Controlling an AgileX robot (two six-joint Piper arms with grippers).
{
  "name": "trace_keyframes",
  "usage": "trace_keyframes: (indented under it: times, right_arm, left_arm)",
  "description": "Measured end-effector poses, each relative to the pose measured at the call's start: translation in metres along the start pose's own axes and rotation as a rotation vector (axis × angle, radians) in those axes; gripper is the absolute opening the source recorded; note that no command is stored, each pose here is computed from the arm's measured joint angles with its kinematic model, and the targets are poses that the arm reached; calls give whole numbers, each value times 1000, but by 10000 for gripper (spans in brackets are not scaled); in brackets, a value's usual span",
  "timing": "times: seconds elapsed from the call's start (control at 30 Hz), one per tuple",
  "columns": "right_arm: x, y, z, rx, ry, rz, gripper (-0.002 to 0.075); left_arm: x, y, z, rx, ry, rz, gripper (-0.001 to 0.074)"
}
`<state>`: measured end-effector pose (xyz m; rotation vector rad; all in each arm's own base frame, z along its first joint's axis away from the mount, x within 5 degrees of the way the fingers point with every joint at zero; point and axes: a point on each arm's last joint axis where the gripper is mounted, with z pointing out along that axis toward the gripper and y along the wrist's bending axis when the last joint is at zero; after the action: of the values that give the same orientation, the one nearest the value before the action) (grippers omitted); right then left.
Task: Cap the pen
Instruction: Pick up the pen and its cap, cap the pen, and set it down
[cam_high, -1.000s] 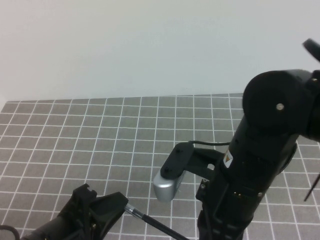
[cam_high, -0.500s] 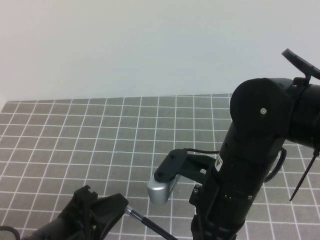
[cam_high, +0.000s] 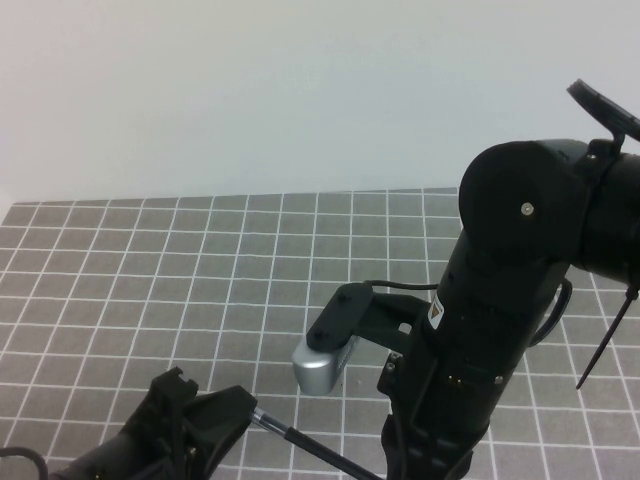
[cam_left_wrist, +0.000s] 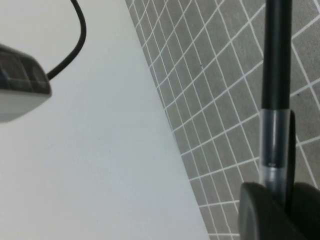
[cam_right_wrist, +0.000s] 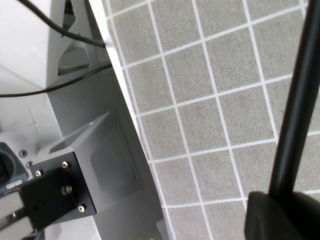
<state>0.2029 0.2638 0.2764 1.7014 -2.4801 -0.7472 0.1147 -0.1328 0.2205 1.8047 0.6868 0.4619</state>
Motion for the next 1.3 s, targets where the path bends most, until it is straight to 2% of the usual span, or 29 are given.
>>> trace_keyframes:
  times: [0.1,0.2,0.3,0.43,0.6,0.67,0.77,0.93,0.97,1.03,1.13,1.23,1.3]
  right_arm:
    - [1,-2,0,20,12,16,-3]
    - [3,-5,0,50,29,9,-3]
    - [3,-5,0,55,33,7,-3]
    - [3,-5,0,59,35,6,-3]
    - [4,-6,0,66,39,4,-3]
    - [4,-6,0,70,41,5,-3]
    - [5,-8,-1,94,53,32,-3]
    - [9,-20,-3,219,89,104,-3]
    - [10,-23,-4,256,91,116,-3]
    - [10,-29,-5,325,87,140,-3]
    - [10,-38,-8,410,72,176,-3]
    - [13,-50,-14,420,35,237,-3]
    - [16,-61,-21,414,-7,300,-3]
  left_arm:
    - [1,2,0,-17,11,-51,1]
    - [2,5,0,-53,22,-169,3]
    - [2,5,0,-58,21,-193,34]
    - [3,5,0,-58,22,-212,165]
    - [3,7,0,-87,25,-265,388]
    - [4,8,0,-97,29,-278,414]
    - [4,9,-1,-108,28,-278,413]
    - [7,14,-1,-171,47,-336,377]
    - [8,16,-2,-189,59,-372,343]
    - [12,18,-3,-228,81,-464,222]
    - [19,20,-4,-277,138,-599,-1]
    - [27,24,-6,-344,203,-734,1]
    - [35,30,-8,-402,268,-878,1]
